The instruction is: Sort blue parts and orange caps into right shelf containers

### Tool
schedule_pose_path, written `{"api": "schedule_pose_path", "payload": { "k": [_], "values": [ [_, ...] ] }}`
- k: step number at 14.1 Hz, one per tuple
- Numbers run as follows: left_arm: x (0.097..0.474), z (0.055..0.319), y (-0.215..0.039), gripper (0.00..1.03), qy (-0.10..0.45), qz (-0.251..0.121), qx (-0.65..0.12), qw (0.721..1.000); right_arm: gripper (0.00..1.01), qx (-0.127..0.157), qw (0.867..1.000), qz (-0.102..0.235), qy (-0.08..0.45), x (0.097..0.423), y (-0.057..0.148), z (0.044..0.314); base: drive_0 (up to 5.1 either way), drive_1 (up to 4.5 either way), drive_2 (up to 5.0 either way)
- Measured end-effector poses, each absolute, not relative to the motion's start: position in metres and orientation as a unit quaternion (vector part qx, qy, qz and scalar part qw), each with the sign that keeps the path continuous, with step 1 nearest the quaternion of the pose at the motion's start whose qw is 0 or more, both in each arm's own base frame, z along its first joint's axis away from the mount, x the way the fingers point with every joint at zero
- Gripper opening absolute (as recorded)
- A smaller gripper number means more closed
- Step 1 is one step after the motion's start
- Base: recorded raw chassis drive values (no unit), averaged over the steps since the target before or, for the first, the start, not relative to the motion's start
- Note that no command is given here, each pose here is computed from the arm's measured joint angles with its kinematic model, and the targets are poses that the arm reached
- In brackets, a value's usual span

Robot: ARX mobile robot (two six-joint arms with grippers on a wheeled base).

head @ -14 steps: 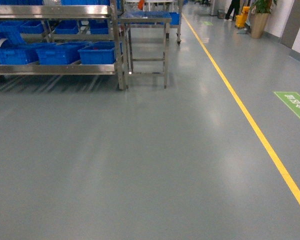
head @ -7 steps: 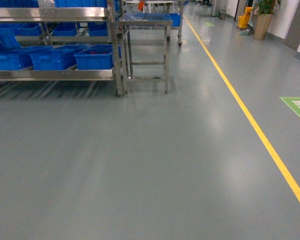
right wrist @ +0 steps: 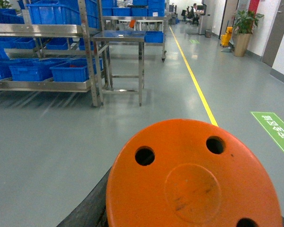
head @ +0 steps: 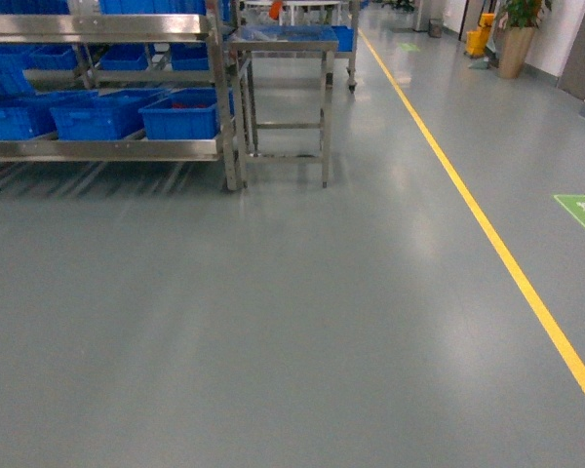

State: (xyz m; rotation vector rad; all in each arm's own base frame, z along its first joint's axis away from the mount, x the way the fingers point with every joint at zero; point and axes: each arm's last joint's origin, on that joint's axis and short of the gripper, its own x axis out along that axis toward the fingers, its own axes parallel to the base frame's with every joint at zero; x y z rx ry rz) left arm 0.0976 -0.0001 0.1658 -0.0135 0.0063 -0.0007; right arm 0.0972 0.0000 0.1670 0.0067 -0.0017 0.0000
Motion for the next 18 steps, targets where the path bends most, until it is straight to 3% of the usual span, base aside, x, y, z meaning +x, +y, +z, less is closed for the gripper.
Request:
{"api": "schedule_pose_path", "payload": {
  "k": [18],
  "values": [
    [0.0976,0.166,-0.0001,0.41,0.003,-0.001,-0.007,1.0,0.44,0.003,1.0,0.0,0.0,0.0972,0.0,0.1668,0.0,4.18,-4.2]
  ]
}}
